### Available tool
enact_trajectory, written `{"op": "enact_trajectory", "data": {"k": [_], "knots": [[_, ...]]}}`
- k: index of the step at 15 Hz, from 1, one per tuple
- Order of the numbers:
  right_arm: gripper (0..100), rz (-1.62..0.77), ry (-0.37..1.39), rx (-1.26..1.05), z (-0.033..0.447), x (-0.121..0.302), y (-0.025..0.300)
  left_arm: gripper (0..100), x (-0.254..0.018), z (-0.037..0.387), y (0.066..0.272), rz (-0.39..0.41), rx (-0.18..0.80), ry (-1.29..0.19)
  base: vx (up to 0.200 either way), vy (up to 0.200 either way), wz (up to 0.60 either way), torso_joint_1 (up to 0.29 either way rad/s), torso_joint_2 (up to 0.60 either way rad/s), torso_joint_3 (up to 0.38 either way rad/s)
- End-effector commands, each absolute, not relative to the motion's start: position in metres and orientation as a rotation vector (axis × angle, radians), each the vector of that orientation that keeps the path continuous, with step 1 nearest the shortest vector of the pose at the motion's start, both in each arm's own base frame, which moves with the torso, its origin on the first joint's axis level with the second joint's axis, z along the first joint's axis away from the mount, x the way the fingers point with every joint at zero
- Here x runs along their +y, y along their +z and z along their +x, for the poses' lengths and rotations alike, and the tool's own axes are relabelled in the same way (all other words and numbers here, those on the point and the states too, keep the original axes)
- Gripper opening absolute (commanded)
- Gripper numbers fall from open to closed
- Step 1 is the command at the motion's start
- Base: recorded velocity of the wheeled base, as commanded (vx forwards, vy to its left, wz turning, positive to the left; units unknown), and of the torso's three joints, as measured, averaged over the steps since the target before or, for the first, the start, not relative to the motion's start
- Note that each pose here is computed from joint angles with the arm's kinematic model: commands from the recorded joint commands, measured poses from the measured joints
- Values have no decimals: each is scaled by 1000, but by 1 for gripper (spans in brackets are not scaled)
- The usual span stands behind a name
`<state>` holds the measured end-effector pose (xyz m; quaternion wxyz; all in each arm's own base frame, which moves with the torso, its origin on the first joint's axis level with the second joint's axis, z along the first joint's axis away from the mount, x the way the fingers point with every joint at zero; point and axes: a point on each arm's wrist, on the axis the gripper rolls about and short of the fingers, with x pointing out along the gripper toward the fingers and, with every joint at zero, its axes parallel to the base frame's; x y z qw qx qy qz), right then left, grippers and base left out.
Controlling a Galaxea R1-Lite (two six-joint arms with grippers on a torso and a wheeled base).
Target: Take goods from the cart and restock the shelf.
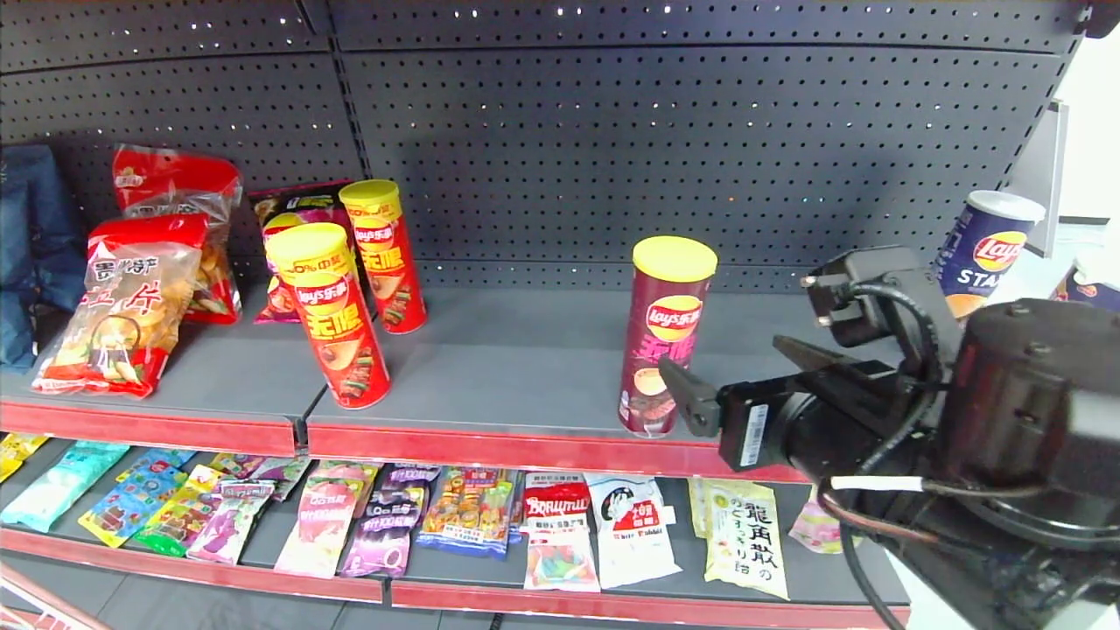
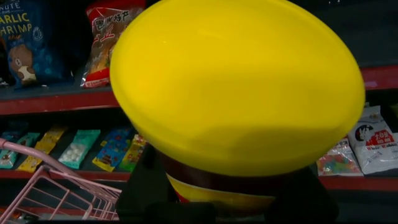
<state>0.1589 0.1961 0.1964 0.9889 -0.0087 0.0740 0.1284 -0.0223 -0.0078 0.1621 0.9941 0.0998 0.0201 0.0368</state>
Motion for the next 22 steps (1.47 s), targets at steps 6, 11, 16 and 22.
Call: {"op": "enact_trajectory", "data": {"k": [6, 11, 16, 22], "knots": [[100, 13, 547, 145, 147, 112, 197, 0, -8, -22, 161, 217, 48, 72, 0, 0, 0, 0, 0, 0], [100, -88, 423, 81, 121, 59, 186, 0, -8, -23, 162, 219, 37, 70, 0, 0, 0, 0, 0, 0], [100, -81, 223, 53, 48, 12, 153, 0, -8, -23, 165, 220, 26, 57, 0, 0, 0, 0, 0, 0], [100, -52, 27, 38, -18, -3, 114, 0, -9, -21, 171, 216, 22, -10, 0, 0, 0, 0, 0, 0]]}}
